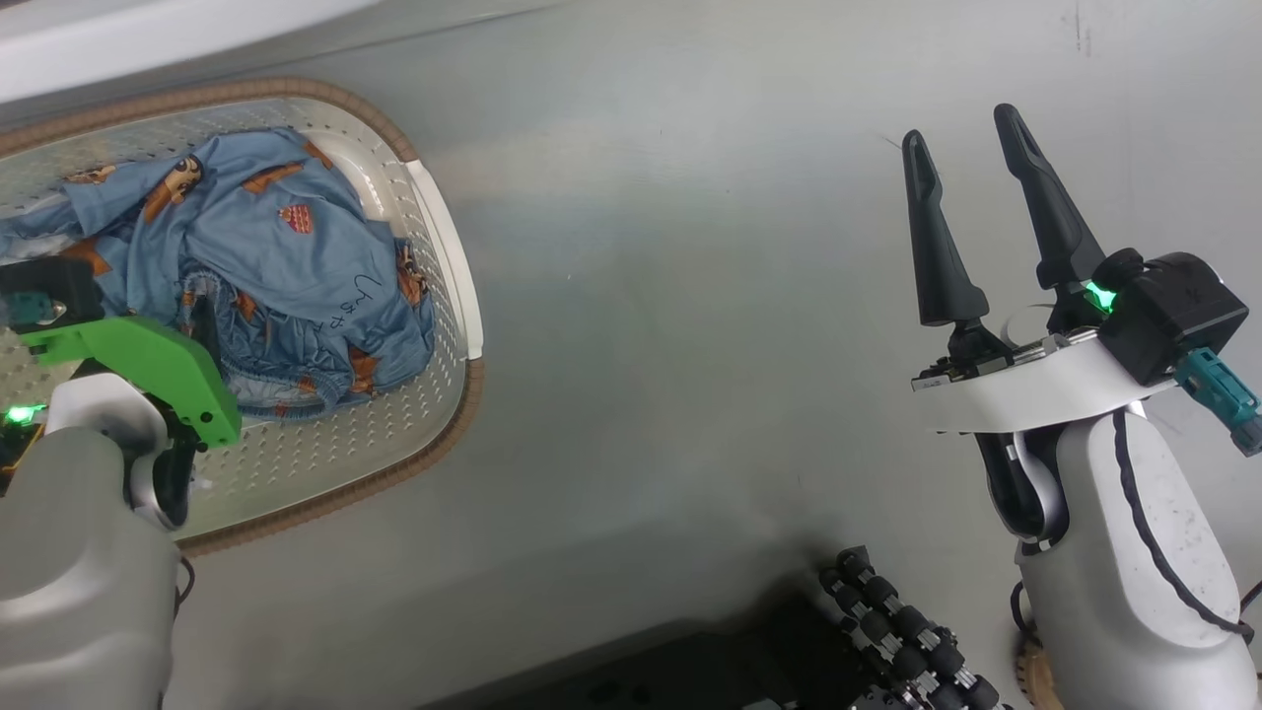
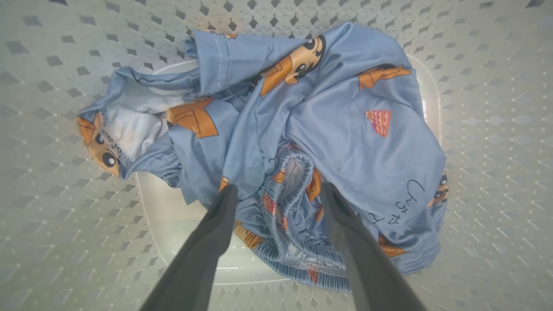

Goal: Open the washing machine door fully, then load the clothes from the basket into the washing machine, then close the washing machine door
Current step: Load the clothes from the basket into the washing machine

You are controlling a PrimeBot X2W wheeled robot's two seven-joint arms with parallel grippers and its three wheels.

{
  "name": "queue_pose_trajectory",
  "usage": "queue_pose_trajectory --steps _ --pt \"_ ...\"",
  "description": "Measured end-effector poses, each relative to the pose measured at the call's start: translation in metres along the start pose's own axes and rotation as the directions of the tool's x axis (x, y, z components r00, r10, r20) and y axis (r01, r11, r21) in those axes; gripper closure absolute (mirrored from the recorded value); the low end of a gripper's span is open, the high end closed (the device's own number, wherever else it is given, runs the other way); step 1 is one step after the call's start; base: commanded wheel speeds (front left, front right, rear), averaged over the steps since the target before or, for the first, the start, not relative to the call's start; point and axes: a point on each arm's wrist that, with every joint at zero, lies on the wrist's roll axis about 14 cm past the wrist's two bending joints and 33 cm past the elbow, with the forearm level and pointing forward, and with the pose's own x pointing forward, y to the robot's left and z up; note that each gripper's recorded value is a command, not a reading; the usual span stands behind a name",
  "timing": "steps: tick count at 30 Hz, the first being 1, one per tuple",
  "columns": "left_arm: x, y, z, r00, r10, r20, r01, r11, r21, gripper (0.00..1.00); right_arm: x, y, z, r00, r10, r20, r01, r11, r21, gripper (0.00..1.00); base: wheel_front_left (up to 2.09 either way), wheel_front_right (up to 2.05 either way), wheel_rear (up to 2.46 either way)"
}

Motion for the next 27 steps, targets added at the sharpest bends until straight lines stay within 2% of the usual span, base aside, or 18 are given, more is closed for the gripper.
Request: queue_pose_trajectory --steps 14,27 --pt "0.026 0.001 0.002 1.0 0.002 0.004 -0.002 1.0 -0.014 0.0 0.008 -0.008 -0.017 0.999 -0.015 -0.029 0.015 1.0 -0.016 0.0 0.0 0.0 0.0" --pt "0.033 0.012 -0.009 0.999 0.029 -0.014 -0.029 0.999 -0.018 0.0 0.011 -0.006 -0.027 0.999 -0.009 -0.05 0.009 1.0 -0.011 0.0 0.0 0.0 0.0"
